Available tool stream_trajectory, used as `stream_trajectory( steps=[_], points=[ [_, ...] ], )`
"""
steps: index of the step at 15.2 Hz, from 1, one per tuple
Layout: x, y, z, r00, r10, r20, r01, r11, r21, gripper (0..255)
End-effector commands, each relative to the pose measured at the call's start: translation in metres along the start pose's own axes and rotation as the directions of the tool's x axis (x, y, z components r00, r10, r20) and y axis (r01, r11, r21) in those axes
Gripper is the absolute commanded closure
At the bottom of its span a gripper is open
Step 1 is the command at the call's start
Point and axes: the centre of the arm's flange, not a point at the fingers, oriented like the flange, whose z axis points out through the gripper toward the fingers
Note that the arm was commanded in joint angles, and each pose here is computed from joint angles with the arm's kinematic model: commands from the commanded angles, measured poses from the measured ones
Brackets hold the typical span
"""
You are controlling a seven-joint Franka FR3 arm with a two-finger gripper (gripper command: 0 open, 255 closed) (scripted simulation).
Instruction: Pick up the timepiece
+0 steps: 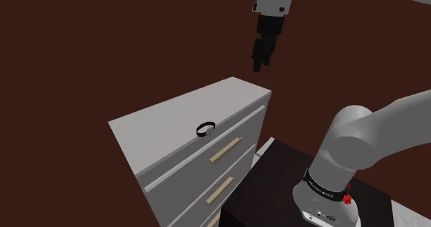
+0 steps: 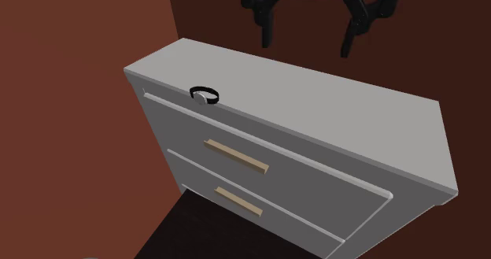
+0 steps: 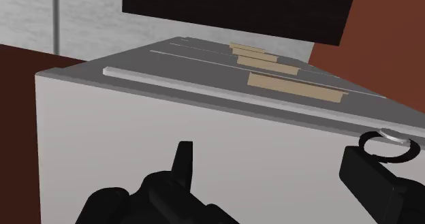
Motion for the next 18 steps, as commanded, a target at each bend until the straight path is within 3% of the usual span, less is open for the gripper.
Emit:
stream_trajectory(
  steps=[1,3,5,7,9,11,13,15,18],
  points=[
    [0.0,0.0,0.0,1.0,0.0,0.0,0.0,1.0,0.0,0],
    [-0.005,-0.022,0.014,0.993,0.116,-0.02,-0.116,0.993,0.007,0],
    [-0.007,-0.044,0.028,0.972,0.231,-0.039,-0.231,0.973,0.015,0],
    [-0.007,-0.066,0.042,0.938,0.343,-0.057,-0.342,0.939,0.026,0],
    [-0.003,-0.088,0.056,0.89,0.45,-0.073,-0.449,0.893,0.039,0],
    [0.003,-0.109,0.07,0.83,0.551,-0.088,-0.549,0.834,0.054,0],
    [0.012,-0.13,0.083,0.758,0.645,-0.101,-0.641,0.764,0.071,0],
    [0.024,-0.15,0.096,0.675,0.729,-0.112,-0.724,0.684,0.089,0],
    [0.046,-0.176,0.115,0.534,0.836,-0.124,-0.829,0.547,0.117,0]
  ],
)
